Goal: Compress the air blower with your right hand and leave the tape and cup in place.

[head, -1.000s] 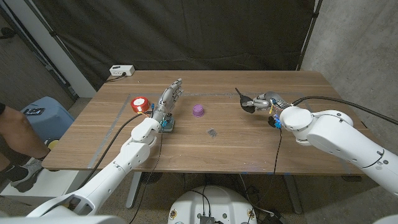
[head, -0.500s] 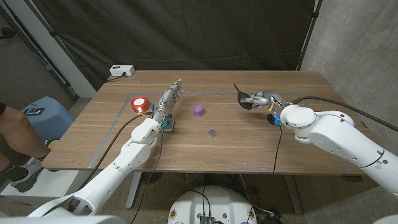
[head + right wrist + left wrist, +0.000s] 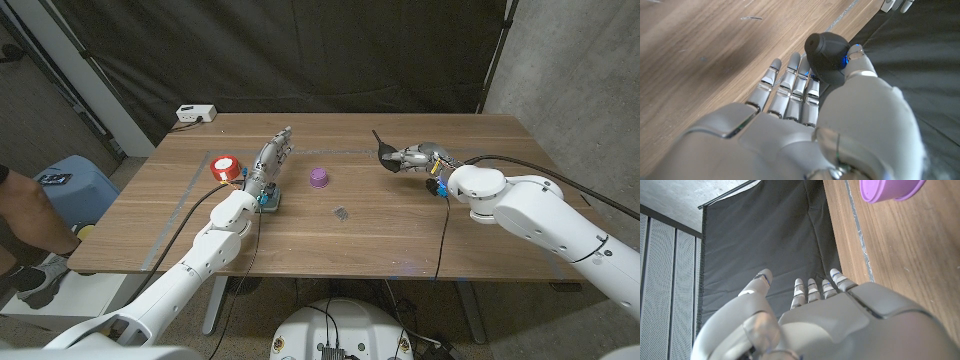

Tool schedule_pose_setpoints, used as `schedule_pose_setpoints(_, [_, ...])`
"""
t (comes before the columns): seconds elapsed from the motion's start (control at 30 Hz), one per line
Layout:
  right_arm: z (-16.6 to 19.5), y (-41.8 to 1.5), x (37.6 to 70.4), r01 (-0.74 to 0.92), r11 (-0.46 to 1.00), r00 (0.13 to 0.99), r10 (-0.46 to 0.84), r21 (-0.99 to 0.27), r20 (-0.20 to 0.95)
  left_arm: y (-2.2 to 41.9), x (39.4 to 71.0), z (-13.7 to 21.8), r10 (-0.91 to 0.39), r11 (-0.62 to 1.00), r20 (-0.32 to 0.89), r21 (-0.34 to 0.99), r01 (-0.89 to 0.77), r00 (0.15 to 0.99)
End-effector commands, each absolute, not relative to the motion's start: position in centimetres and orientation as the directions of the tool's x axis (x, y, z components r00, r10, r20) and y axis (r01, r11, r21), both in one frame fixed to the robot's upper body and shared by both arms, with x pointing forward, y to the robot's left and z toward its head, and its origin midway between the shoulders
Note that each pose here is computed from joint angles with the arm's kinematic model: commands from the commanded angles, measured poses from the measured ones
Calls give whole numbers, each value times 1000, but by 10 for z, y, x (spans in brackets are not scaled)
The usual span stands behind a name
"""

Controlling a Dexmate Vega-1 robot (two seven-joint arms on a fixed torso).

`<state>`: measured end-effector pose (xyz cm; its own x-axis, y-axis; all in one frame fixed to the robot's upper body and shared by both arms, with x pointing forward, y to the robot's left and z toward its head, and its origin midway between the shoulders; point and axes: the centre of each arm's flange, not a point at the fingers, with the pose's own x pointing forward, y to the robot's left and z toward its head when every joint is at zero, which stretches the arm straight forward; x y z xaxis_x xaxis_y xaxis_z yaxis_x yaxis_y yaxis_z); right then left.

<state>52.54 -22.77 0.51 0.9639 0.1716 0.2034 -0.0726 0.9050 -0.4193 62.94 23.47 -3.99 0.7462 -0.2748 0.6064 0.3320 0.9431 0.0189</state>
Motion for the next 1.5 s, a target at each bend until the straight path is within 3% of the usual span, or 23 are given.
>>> schedule_pose_setpoints(0.03, [5,-230,538,-140,924,952,225,-356,210,235,628,-41,-276,943,605,21,332,747])
schedule_pose_setpoints(1.5, [11,-235,578,-285,935,924,326,-209,200,232,626,-47,-264,946,592,3,326,761])
